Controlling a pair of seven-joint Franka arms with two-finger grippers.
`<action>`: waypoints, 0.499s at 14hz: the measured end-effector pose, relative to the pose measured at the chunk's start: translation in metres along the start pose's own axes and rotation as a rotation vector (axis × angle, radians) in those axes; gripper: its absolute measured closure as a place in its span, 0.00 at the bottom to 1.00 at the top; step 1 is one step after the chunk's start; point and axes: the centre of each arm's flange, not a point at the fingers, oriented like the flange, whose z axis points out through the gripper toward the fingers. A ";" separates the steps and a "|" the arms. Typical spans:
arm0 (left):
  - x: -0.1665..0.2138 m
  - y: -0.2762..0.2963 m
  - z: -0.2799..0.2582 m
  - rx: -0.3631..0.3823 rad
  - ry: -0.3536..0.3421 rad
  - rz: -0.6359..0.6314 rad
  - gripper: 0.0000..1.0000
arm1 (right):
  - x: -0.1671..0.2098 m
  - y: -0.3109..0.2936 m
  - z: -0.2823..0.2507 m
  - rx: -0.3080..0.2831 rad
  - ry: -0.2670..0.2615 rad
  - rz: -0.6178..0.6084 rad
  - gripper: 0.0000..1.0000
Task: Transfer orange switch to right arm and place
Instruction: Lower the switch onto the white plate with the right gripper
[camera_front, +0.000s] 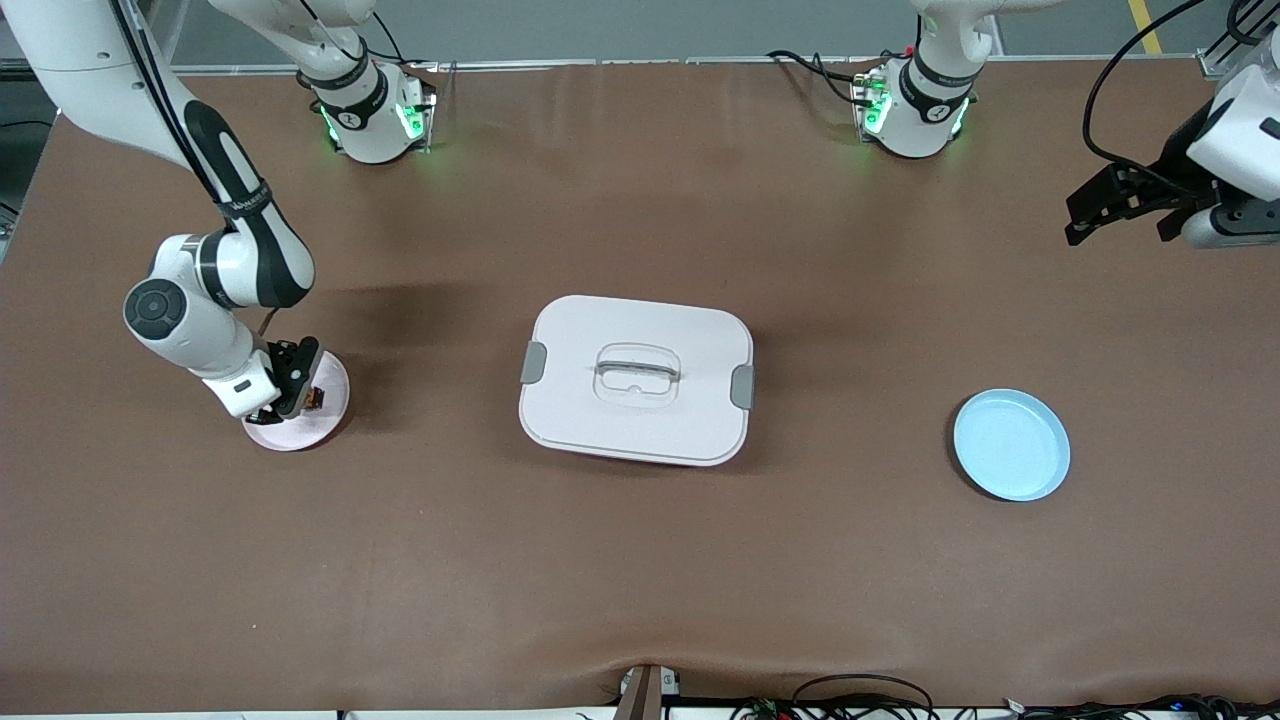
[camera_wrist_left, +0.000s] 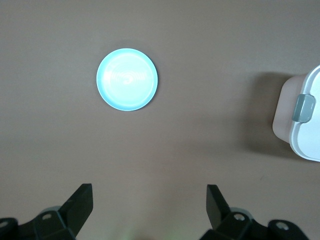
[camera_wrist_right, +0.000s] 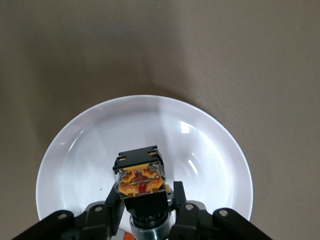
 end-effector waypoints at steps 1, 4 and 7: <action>0.000 -0.002 0.000 0.000 0.000 -0.003 0.00 | 0.000 0.000 0.001 0.001 0.000 0.000 0.56; 0.001 -0.002 0.001 0.000 -0.001 -0.004 0.00 | 0.000 -0.001 0.002 0.002 0.000 0.000 0.56; 0.001 -0.002 0.001 0.000 -0.001 -0.004 0.00 | 0.000 -0.001 0.002 0.000 0.001 0.000 0.56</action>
